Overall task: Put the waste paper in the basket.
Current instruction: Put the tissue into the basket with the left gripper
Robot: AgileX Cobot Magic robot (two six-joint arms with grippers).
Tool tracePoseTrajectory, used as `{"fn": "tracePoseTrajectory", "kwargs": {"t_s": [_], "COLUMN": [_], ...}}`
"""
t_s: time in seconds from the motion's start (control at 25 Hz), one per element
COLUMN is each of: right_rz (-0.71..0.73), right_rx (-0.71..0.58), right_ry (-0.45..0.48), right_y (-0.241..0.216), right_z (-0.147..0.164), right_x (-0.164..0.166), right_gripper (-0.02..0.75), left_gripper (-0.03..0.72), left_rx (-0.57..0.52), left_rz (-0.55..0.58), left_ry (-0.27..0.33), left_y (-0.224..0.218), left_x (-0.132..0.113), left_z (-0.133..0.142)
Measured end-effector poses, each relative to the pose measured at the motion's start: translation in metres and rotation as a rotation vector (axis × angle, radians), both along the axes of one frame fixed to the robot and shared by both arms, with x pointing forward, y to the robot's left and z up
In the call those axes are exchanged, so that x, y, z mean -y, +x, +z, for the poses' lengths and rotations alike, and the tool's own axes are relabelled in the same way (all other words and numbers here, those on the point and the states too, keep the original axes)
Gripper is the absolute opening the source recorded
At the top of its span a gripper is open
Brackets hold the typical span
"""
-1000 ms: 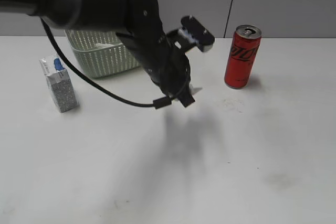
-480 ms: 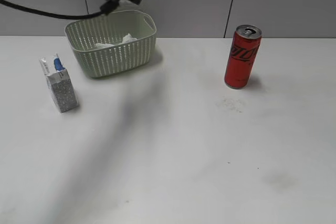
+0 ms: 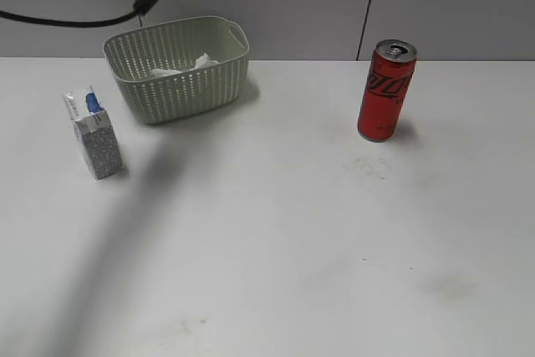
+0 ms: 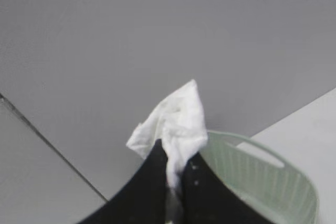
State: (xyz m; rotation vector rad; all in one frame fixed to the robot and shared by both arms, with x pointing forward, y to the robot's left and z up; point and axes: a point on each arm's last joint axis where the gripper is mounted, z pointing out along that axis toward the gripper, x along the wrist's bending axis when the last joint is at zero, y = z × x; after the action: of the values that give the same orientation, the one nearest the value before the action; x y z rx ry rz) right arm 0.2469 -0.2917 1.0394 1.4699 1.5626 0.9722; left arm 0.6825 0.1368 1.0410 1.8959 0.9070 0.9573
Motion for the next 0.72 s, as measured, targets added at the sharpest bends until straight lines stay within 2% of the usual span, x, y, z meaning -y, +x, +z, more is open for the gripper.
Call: {"fn": "tracePoseTrajectory", "kwargs": {"t_s": [0.08,0.12,0.24,0.32,0.4,0.48,0.6,0.72], "right_rz": [0.0,0.0,0.0,0.0,0.0,0.0,0.0,0.0], "right_rx": [0.0,0.0,0.0,0.0,0.0,0.0,0.0,0.0], "right_ry": [0.0,0.0,0.0,0.0,0.0,0.0,0.0,0.0], "right_y": [0.0,0.0,0.0,0.0,0.0,0.0,0.0,0.0], "right_z": [0.0,0.0,0.0,0.0,0.0,0.0,0.0,0.0], "right_x": [0.0,0.0,0.0,0.0,0.0,0.0,0.0,0.0], "right_gripper": [0.591,0.591,0.591,0.591,0.591,0.59,0.59,0.59], "left_gripper": [0.076,0.131,0.364,0.545,0.636,0.671,0.68,0.678], "left_rx": [-0.048,-0.07,-0.117,-0.113,-0.1,-0.1,-0.138,-0.179], "left_rz": [0.001,0.0,0.001,0.007,0.015,0.019,0.011,-0.003], "left_ry": [0.014,0.02,0.021,0.016,0.009,0.006,-0.002,-0.02], "left_y": [0.005,0.006,0.009,0.01,0.011,0.011,0.008,-0.001], "left_x": [-0.001,-0.001,0.0,0.0,0.0,-0.001,-0.005,-0.015], "left_z": [-0.018,-0.026,-0.043,-0.044,-0.042,-0.042,-0.037,-0.015]}}
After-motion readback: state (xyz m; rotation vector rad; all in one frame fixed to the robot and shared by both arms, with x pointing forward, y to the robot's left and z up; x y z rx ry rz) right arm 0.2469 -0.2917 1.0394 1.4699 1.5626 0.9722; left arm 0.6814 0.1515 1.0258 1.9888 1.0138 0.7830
